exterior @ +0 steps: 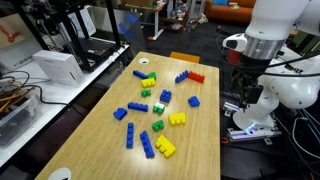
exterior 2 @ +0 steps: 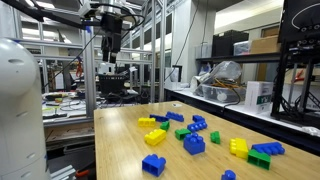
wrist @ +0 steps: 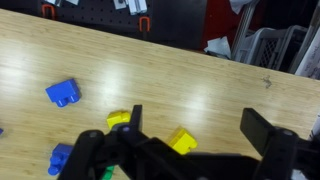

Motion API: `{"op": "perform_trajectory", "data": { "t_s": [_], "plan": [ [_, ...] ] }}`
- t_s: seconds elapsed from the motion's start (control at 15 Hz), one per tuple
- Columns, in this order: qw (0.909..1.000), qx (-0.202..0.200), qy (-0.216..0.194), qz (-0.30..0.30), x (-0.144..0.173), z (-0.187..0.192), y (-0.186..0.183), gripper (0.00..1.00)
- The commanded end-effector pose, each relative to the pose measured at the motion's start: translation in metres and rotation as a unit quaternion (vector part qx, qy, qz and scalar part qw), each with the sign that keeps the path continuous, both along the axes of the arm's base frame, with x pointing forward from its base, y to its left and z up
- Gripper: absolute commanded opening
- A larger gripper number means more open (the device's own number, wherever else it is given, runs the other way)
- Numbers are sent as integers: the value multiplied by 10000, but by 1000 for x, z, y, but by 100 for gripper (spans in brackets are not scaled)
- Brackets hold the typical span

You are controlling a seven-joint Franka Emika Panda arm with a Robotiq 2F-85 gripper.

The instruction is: Pick up the green block from the table and put it on the blue block

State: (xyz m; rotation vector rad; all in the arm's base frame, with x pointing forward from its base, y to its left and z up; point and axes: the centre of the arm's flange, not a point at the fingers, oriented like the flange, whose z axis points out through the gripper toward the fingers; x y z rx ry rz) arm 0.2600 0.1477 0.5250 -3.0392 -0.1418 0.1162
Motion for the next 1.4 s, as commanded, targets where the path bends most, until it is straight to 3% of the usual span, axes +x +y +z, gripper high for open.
{"op": "perform_trajectory", "data": {
  "t_s": [0.0, 0.53, 1.0, 1.33],
  "plan": [
    [10000, 0, 0, 0, 0, 0, 0, 100],
    [10000, 0, 0, 0, 0, 0, 0, 100],
    [9993, 35, -342, -130, 92, 4, -56, 100],
    [9972, 72, -127, 728, 148, 3, -91, 100]
  ]
}}
